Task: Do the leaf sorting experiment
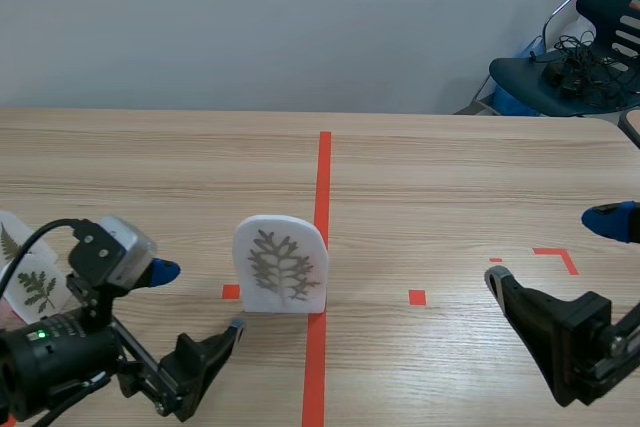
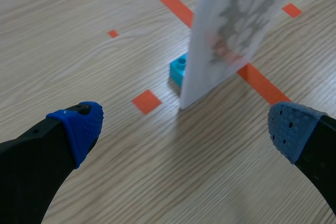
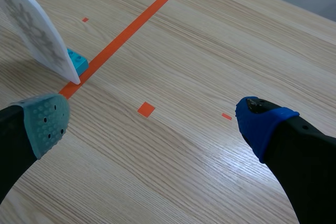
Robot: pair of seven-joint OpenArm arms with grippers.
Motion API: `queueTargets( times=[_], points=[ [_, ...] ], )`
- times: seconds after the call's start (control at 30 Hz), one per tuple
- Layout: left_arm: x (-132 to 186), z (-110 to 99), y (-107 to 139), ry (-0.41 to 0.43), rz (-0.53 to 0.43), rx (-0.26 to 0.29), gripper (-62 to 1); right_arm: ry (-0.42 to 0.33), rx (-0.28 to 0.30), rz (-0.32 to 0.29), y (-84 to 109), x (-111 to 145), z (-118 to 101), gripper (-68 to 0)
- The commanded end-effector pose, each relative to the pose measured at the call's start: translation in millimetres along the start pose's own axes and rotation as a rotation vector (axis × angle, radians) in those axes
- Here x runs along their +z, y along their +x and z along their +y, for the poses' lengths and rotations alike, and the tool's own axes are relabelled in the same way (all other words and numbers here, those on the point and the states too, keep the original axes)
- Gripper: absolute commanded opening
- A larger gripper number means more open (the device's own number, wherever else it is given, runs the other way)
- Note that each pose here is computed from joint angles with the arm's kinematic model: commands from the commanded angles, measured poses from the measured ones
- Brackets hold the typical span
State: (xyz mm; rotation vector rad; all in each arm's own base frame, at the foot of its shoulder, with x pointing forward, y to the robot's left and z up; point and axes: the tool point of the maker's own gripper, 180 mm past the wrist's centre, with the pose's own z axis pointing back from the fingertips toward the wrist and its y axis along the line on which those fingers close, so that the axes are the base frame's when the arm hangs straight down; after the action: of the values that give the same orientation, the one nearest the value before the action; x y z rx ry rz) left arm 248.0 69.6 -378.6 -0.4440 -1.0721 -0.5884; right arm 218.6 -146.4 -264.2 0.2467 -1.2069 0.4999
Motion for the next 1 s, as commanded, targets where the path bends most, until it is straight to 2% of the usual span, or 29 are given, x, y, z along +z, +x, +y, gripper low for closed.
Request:
queueTargets(
  times=[0.0,0.1,0.23,0.27,0.47,0.53,0.6,0.77,0.83,0.97],
  points=[
    [-9.8,-9.1,19.8,-0.025,-0.066,-0.010,1.4,0.005,0.011,-0.036,11.7,-0.4,-1.0,0.4],
    [-25.0,-21.6,24.3,-0.055,-0.097,-0.019,1.4,0.005,0.010,-0.036,11.7,-0.4,-1.0,0.4],
    [-37.5,-24.6,28.3,-0.055,-0.110,-0.002,1.4,0.005,0.010,-0.032,11.0,-0.4,-1.0,0.4],
    [-38.3,-25.0,28.9,-0.055,-0.112,0.000,-1.2,0.005,0.010,-0.032,11.0,-0.4,-1.0,0.4],
    [-38.1,-25.9,30.0,-0.057,-0.119,0.002,-41.1,0.005,0.010,-0.028,10.4,-0.5,-1.0,0.4],
    [-38.2,-26.1,30.1,-0.058,-0.119,0.002,-51.1,0.005,0.010,-0.028,10.4,-0.5,-1.0,0.4],
    [-38.1,-27.3,30.1,-0.065,-0.119,0.004,-57.4,0.005,0.010,-0.028,10.3,-0.5,-1.0,0.4],
    [-34.5,-29.6,31.4,-0.085,-0.116,0.013,-57.5,0.005,0.010,-0.024,9.6,-0.5,-1.0,0.4],
    [-28.8,-31.6,36.4,-0.093,-0.122,0.036,-57.5,0.005,0.010,-0.023,9.4,-0.5,-1.0,0.4],
    [-7.6,-21.4,55.7,-0.035,-0.187,0.084,-57.5,0.005,0.010,-0.021,9.0,-0.5,-1.0,0.4]
  ],
)
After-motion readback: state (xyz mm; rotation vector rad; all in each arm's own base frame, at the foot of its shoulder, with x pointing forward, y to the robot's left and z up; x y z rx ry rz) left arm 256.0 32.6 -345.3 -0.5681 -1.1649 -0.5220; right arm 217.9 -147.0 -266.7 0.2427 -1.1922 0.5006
